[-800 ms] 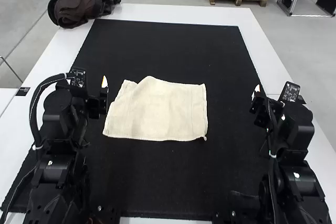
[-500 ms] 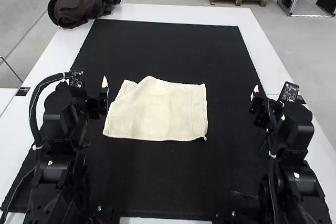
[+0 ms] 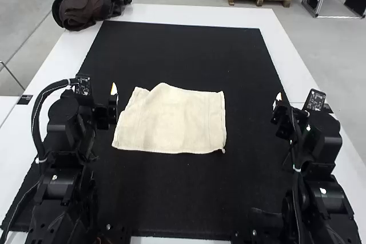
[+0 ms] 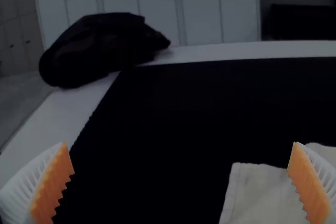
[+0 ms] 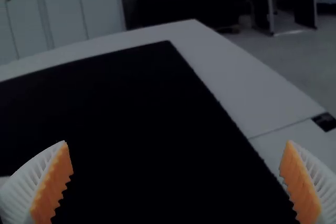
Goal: Fold the towel.
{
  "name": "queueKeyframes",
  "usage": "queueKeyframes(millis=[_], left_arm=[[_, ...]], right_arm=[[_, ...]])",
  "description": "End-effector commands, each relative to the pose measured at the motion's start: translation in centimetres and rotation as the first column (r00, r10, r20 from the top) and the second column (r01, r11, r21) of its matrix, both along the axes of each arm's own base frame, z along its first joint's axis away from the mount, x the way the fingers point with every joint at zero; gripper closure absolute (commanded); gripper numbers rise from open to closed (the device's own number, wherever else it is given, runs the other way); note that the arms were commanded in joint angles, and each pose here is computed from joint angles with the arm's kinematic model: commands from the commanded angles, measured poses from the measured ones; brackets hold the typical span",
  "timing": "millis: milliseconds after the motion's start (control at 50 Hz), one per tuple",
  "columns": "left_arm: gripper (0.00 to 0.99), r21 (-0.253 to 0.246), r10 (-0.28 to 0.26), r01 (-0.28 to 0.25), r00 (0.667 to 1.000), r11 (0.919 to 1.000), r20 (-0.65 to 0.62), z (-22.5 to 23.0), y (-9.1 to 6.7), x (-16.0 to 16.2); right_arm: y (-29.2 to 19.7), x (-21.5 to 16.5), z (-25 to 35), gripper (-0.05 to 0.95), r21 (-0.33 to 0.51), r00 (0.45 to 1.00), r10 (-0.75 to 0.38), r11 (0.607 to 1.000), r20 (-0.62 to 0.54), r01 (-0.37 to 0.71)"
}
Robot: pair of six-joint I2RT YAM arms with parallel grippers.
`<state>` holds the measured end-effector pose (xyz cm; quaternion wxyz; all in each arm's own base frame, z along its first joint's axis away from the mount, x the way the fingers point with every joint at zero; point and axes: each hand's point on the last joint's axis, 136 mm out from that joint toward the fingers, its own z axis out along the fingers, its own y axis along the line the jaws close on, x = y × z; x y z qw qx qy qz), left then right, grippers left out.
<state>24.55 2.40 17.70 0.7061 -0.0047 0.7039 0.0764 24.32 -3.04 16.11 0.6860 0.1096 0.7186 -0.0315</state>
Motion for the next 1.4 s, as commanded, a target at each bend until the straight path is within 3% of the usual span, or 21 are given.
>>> queueKeyframes(millis=[0,1380], left_arm=[[0.036,-0.010,-0.003,0.003,1.000,0.9999,0.011,0.13,0.01,-0.03],[0.036,-0.011,-0.003,0.003,1.000,0.9999,0.009,0.09,0.01,-0.03]], right_arm=[[-0.19,-0.01,-0.04,-0.01,0.011,1.000,-0.006,1.000,0.006,0.006],[-0.14,0.00,-0.04,-0.01,0.011,1.000,-0.003,1.000,0.006,0.003]])
